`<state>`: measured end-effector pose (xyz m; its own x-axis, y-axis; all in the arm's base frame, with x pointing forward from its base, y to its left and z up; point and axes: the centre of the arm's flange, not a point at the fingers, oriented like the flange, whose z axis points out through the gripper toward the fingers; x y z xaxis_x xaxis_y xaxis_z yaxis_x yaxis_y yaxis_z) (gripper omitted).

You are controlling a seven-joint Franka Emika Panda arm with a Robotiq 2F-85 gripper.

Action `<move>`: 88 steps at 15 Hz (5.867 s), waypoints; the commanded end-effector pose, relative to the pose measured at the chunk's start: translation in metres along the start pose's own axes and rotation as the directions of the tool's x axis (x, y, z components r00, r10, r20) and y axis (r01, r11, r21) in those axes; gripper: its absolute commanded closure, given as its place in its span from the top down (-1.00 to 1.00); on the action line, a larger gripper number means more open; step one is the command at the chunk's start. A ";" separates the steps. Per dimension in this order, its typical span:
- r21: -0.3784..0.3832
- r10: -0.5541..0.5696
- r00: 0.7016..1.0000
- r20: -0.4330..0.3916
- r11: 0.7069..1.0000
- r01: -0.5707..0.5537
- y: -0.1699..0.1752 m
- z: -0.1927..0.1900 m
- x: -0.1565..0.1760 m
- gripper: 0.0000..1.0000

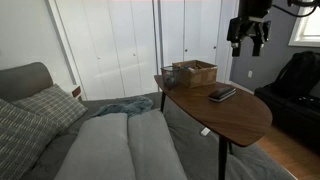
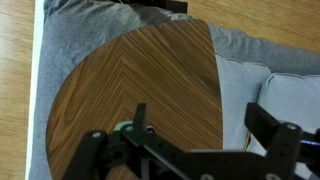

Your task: Put the black object in the bin

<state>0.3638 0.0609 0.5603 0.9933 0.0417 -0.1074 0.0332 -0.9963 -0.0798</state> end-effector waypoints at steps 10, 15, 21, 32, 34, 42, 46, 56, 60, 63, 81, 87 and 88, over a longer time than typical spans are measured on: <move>0.042 0.332 0.933 -0.143 0.943 -0.329 0.043 0.004 0.036 1.00; 0.087 0.563 0.800 -0.207 0.825 -0.558 0.072 0.045 0.076 1.00; 0.080 0.791 0.592 -0.156 0.608 -0.790 0.097 0.128 0.101 1.00; 0.071 0.841 0.485 -0.241 0.514 -0.855 0.093 0.148 0.120 1.00; 0.047 0.830 0.494 -0.258 0.522 -0.852 0.092 0.155 0.126 1.00; 0.116 0.844 0.453 -0.288 0.500 -0.858 0.098 0.162 0.136 1.00; 0.104 0.852 0.448 -0.271 0.489 -0.866 0.105 0.178 0.144 1.00; 0.112 0.858 0.443 -0.260 0.482 -0.869 0.108 0.187 0.156 0.07; 0.147 0.824 0.480 -0.301 0.538 -0.830 0.091 0.154 0.140 -0.08; 0.150 0.735 0.515 -0.442 0.626 -0.765 0.062 0.097 0.136 -0.08; -0.073 0.190 0.436 -0.880 0.852 -0.518 -0.080 0.004 0.250 -0.08; -0.125 0.095 0.427 -0.899 0.879 -0.459 -0.101 0.015 0.252 0.42; -0.127 0.093 0.426 -0.900 0.880 -0.459 -0.102 0.016 0.256 -0.08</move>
<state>0.6129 0.1748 0.5255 0.5254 -0.1426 0.8388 -0.4125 -0.9049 0.1045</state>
